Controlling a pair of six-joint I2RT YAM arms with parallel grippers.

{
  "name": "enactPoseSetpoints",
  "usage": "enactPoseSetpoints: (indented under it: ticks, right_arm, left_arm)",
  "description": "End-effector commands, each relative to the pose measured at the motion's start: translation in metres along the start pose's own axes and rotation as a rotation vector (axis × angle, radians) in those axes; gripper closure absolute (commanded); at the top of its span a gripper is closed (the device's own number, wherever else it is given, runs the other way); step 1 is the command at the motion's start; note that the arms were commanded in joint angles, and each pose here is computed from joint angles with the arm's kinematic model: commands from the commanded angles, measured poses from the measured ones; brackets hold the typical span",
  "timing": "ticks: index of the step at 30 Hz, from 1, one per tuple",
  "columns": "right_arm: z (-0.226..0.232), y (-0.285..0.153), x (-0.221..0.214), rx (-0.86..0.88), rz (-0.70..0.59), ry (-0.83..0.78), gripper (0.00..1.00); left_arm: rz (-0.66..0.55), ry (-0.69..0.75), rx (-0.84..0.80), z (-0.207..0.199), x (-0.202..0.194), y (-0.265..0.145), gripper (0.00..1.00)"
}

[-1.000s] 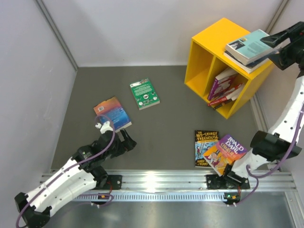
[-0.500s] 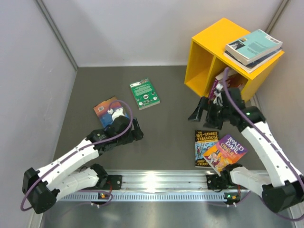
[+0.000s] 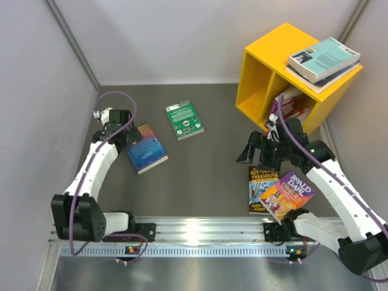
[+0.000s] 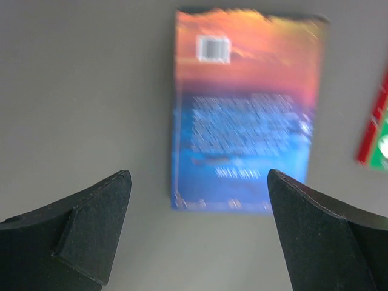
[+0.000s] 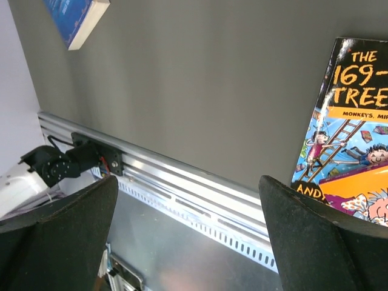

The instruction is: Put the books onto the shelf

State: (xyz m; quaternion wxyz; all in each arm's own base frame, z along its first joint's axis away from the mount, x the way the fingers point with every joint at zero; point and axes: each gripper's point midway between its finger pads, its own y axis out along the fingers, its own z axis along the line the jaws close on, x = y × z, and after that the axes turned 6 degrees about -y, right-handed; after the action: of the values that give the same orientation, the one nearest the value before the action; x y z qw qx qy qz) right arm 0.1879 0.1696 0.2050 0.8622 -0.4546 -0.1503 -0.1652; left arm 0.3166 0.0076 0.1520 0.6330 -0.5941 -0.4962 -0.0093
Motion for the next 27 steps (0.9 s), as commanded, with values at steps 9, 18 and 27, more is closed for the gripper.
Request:
enactPoseSetpoints:
  ticks: [9,18,27]
  right_arm:
    - [-0.018,-0.01,-0.049,-0.009,0.079,-0.018,0.0]
    - [-0.027,-0.01,-0.043,-0.077,0.094,-0.049,0.0]
    - [-0.03,0.0,-0.035,-0.104,0.114,-0.069,0.0]
  left_arm:
    - [-0.062,-0.104,0.027,-0.005,0.071,0.089,0.01]
    - [-0.002,-0.178,0.054,0.001,0.075,0.15,0.01]
    - [0.109,-0.199,0.035,-0.008,0.047,0.182,0.01]
